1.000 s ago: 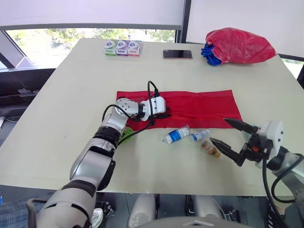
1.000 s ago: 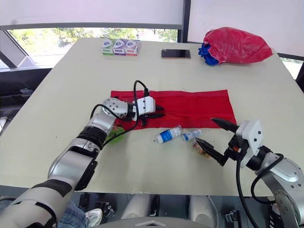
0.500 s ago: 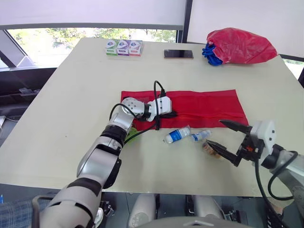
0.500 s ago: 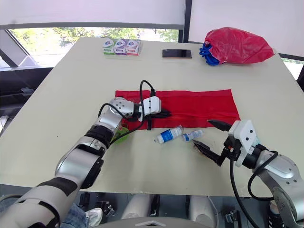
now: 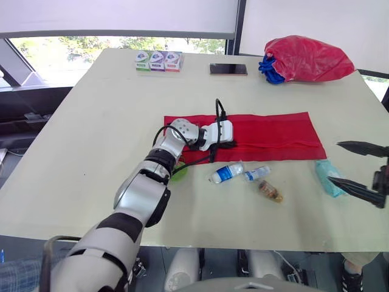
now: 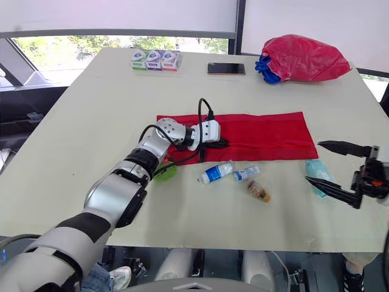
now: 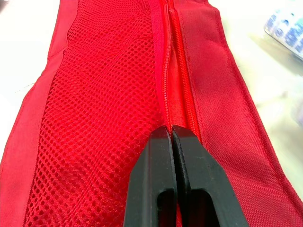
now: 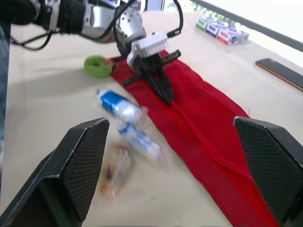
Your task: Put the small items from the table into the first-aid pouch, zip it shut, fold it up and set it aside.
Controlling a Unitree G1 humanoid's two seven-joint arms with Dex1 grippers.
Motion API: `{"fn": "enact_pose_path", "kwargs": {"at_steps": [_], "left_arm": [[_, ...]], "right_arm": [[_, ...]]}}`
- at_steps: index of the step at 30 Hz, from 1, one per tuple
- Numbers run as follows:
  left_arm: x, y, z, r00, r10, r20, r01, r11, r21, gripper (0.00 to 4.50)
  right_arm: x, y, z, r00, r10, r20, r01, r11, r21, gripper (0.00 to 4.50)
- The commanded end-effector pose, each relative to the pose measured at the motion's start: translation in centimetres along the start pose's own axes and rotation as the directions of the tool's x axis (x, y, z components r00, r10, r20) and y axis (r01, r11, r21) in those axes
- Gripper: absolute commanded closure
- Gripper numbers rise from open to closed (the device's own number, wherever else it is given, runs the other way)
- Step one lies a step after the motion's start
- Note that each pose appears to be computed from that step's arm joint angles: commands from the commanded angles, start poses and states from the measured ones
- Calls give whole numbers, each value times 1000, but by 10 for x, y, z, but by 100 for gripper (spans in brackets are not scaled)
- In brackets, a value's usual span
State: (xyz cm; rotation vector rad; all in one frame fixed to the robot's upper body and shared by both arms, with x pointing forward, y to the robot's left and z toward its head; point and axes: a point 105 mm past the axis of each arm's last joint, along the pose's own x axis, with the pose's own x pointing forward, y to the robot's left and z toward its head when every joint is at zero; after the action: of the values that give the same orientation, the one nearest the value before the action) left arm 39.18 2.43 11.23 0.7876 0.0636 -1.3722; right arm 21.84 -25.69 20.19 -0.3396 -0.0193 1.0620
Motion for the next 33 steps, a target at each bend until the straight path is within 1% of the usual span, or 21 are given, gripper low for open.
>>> {"fn": "enact_pose_path", "kwargs": {"at_steps": [1, 3, 10, 18, 22, 28, 30, 33], "left_arm": [[4, 12, 19, 1000, 23, 16, -24, 998, 59, 447], [8, 14, 23, 1000, 26, 10, -26, 997, 73, 447], [14, 13, 35, 999, 2, 45, -6, 996, 91, 447], [11, -1, 44, 986, -120, 115, 106, 987, 120, 447], [6, -6, 42, 979, -161, 124, 145, 981, 130, 447], [1, 0, 29, 992, -102, 72, 94, 989, 112, 447], [0, 0, 26, 993, -94, 66, 86, 990, 107, 447], [-2, -2, 21, 994, -94, 64, 87, 991, 99, 447]], "right_arm": [[-14, -9, 17, 999, 33, -10, -34, 997, -72, 0], [-14, -11, 21, 998, 66, -11, -66, 994, -86, 0], [-5, -10, 26, 994, 111, 6, -110, 990, -88, 0], [4, -9, 28, 990, 136, 22, -134, 987, -89, 0], [7, -8, 28, 988, 149, 31, -146, 986, -84, 0], [14, -10, 24, 988, 156, 10, -155, 985, -78, 0], [21, -13, 20, 991, 127, -29, -129, 987, -96, 0], [41, -9, 17, 988, 141, -58, -146, 984, -100, 0]]}}
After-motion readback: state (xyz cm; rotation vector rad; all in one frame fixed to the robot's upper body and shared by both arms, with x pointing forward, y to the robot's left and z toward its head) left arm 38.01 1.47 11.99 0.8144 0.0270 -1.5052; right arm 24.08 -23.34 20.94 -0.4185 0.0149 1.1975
